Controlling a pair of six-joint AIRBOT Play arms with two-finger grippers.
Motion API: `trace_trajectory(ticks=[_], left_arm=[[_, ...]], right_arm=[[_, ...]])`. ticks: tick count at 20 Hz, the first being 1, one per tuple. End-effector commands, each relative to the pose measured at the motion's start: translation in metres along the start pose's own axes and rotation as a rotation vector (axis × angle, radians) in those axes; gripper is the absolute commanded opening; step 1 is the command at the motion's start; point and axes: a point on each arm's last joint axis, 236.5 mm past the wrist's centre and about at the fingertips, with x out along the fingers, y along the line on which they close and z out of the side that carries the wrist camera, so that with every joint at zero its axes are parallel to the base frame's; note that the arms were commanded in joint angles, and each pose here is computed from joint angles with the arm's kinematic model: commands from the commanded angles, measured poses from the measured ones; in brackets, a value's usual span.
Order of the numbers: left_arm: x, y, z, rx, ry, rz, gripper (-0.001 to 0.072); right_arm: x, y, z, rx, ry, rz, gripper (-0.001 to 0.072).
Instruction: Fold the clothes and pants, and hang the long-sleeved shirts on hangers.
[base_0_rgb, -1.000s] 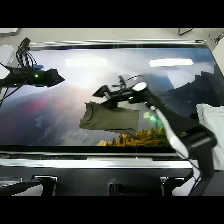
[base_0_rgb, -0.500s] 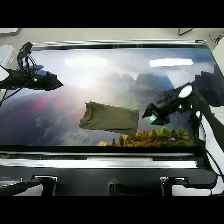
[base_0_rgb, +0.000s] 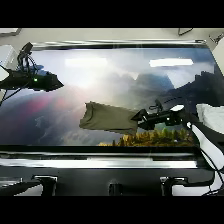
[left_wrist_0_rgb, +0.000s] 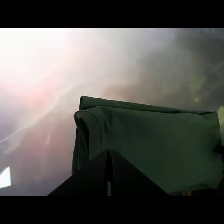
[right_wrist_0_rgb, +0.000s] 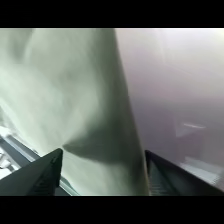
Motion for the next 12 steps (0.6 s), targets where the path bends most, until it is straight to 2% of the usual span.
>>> trace_trajectory(ticks=[1,3,4,5,9,12], left_arm=[[0.001,-0.004,-0.001,-0.004,0.003,-0.011,0.0024],[0.001,-0.005,-0.001,-0.003,0.004,-0.013,0.0024],[0.001,-0.007,-0.002,0.000,0.006,-0.015,0.0024],[0.002,-0.007,-0.002,0.001,0.007,-0.016,0.0024],[0.002,-0.009,-0.004,-0.001,0.013,-0.022,0.0024],[0.002,-0.009,-0.004,-0.001,0.013,-0.022,0.0024]], right_arm=[[0.006,0.005,0.008,0.021,-0.032,0.042,0.0489],[0.006,0.007,0.006,0.018,-0.023,0.050,0.0299],[0.006,0.011,0.003,-0.015,-0.010,0.069,0.0099],[0.005,0.018,0.001,-0.028,-0.003,0.100,0.0050],[-0.064,0.081,0.019,-0.155,-0.005,0.245,0.0047],[-0.170,0.118,0.058,-0.207,-0.188,0.176,0.0048]])
